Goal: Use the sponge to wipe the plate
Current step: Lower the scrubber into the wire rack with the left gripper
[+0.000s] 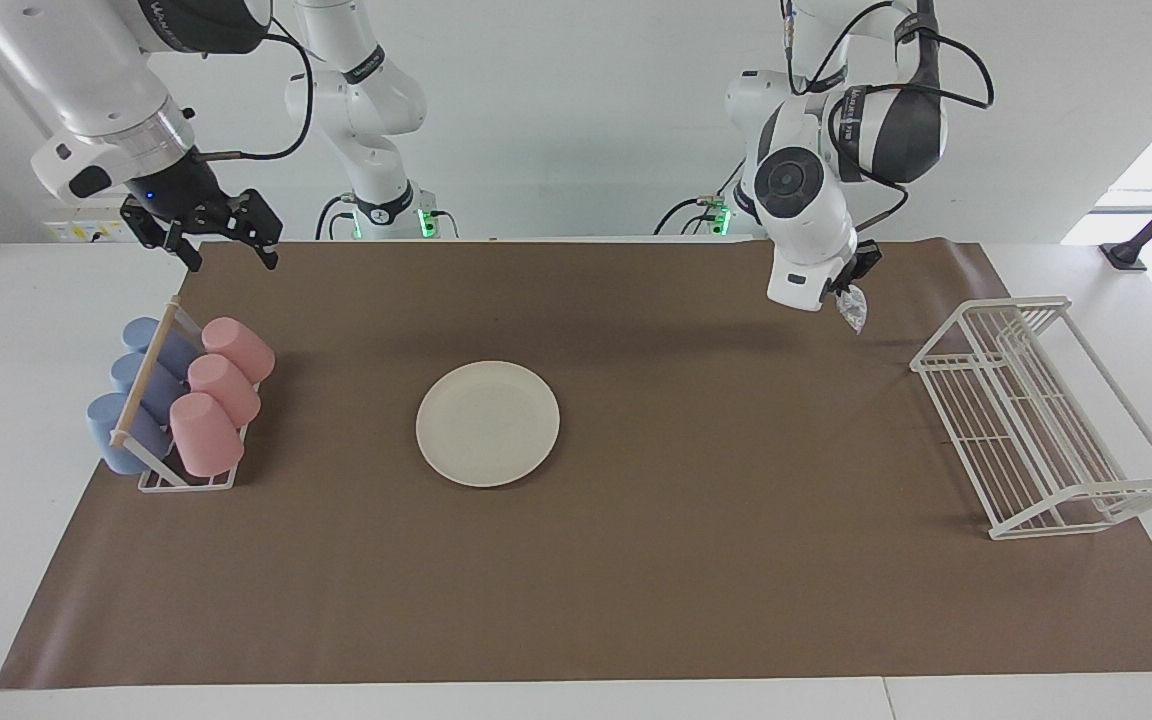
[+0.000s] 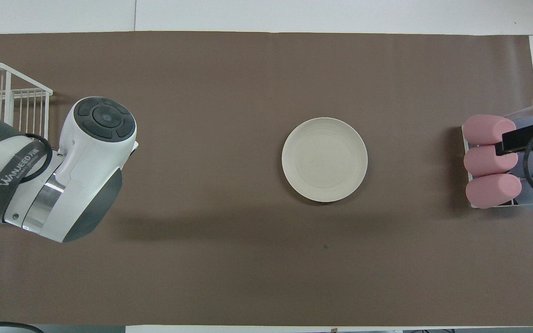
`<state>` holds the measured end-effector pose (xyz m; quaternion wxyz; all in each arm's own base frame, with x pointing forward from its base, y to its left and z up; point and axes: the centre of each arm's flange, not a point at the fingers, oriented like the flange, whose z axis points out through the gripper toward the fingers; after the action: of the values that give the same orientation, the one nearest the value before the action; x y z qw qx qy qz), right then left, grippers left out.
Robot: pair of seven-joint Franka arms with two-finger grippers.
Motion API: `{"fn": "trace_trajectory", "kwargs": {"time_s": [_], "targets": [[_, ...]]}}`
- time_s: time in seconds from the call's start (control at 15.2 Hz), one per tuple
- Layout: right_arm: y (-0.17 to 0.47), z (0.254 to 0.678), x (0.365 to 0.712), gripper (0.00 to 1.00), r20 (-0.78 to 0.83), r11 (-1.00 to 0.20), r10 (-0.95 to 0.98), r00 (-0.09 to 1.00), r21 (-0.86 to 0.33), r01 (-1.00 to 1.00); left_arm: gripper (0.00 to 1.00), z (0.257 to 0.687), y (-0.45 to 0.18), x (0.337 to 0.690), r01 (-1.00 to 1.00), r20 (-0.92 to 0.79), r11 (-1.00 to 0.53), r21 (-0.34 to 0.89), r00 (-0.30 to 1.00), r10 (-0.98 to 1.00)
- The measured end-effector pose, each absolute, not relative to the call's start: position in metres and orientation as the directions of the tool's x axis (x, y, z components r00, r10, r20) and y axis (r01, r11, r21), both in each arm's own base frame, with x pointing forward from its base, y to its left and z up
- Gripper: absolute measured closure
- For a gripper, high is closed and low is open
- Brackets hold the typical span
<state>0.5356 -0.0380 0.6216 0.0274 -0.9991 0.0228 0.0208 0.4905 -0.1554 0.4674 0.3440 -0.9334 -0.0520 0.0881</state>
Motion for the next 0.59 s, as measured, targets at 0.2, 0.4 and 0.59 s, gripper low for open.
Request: {"fn": "trace_trajectory", "kwargs": {"time_s": [0.2, 0.4, 0.59], "targets": [[-0.040, 0.621, 0.536, 0.00, -0.045, -0.997, -0.047, 0.998, -0.054, -0.049, 0.95, 0.477, -0.139, 0.503, 0.038, -0.053, -0.638, -0.769, 0.991, 0.124], [-0.036, 0.619, 0.536, 0.00, -0.049, -0.998, -0.039, 0.998, -0.055, -0.042, 0.95, 0.475, -0.126, 0.518, 0.036, -0.004, -0.515, -0.857, 0.997, 0.077], [-0.036, 0.612, 0.536, 0.00, -0.065, -0.998, -0.038, 0.997, -0.055, -0.042, 0.95, 0.451, -0.113, 0.537, 0.016, -0.006, -0.402, -0.915, 0.999, 0.054]]}}
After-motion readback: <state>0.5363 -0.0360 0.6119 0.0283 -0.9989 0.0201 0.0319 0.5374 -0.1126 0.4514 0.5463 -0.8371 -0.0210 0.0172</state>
